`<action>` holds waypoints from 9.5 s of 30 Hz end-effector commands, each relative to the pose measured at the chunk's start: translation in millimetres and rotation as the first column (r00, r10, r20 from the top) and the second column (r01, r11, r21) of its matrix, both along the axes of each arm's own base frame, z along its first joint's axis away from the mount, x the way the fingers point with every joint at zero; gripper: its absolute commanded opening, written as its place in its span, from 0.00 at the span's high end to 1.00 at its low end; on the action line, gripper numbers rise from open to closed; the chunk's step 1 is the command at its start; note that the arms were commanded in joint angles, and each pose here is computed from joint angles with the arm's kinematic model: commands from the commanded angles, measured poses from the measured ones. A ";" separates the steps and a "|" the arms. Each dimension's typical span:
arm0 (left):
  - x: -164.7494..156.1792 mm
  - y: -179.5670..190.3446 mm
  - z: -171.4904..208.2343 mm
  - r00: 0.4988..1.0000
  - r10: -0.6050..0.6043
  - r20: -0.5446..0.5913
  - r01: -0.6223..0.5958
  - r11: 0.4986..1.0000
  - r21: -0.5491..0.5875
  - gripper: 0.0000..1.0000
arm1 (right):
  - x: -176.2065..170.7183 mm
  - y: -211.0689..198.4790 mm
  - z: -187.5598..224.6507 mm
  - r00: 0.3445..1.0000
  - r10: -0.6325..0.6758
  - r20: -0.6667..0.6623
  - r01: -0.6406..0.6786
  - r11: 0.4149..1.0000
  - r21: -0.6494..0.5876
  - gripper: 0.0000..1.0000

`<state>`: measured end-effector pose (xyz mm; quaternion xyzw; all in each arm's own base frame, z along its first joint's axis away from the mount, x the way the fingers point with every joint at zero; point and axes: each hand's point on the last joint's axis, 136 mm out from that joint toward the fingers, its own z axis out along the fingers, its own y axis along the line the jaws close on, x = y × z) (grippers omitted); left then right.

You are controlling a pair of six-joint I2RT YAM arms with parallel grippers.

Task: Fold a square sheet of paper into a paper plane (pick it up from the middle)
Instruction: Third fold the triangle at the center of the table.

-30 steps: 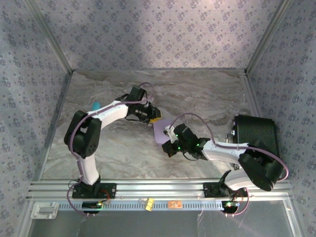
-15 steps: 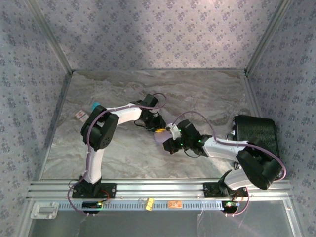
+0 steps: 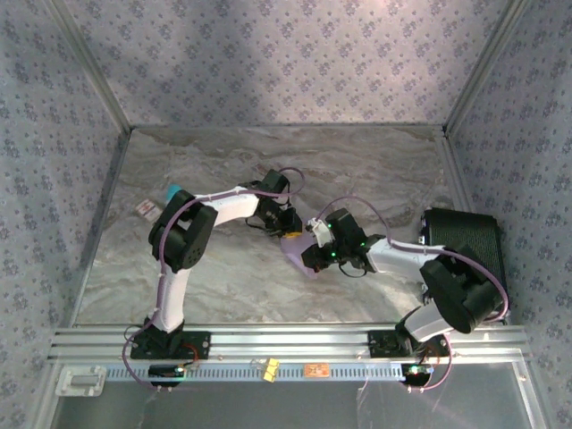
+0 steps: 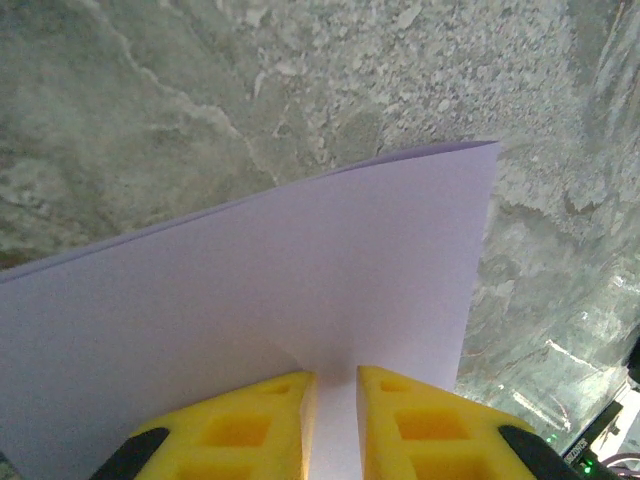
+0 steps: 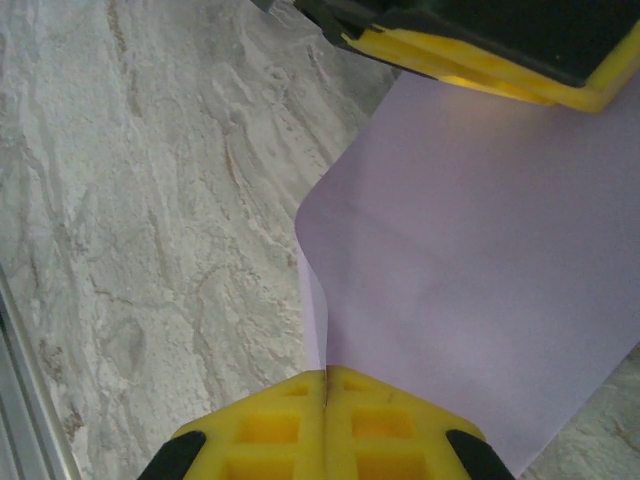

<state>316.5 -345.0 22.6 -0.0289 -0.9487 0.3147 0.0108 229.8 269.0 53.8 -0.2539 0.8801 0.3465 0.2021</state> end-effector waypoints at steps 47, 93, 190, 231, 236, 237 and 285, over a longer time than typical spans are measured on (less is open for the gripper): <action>9.0 8.0 -27.2 0.997 -0.058 0.046 0.053 0.993 0.106 0.82 | 36.2 -10.9 -5.7 0.999 -0.027 0.036 0.031 0.993 -0.110 0.98; 4.0 11.4 -29.8 0.999 -0.035 0.028 0.032 0.994 0.109 0.82 | 34.0 -28.8 -25.8 0.994 -0.109 -0.008 0.105 0.976 -0.189 0.98; -40.5 -15.3 30.6 0.959 0.285 -0.013 -0.277 0.919 -0.281 0.94 | 30.3 -33.3 -42.0 0.969 -0.231 -0.082 0.212 0.958 -0.195 0.98; -68.2 19.7 -27.2 0.953 0.302 -0.037 -0.305 0.946 -0.111 0.98 | 37.9 -31.2 -9.4 0.964 -0.253 -0.077 0.242 0.962 -0.128 0.75; -67.2 19.2 -25.1 0.952 0.304 -0.033 -0.305 0.945 -0.116 0.98 | 33.1 -34.4 19.6 0.958 -0.267 -0.101 0.263 0.963 -0.053 0.61; -66.7 19.0 -24.4 0.952 0.306 -0.033 -0.308 0.944 -0.118 0.98 | 29.5 -32.6 22.9 0.958 -0.259 -0.118 0.257 0.966 -0.036 0.60; -68.8 21.8 -30.1 0.952 0.304 -0.038 -0.306 0.946 -0.103 0.98 | -24.4 -15.3 -41.0 0.905 -0.228 -0.359 0.176 0.969 -0.170 0.94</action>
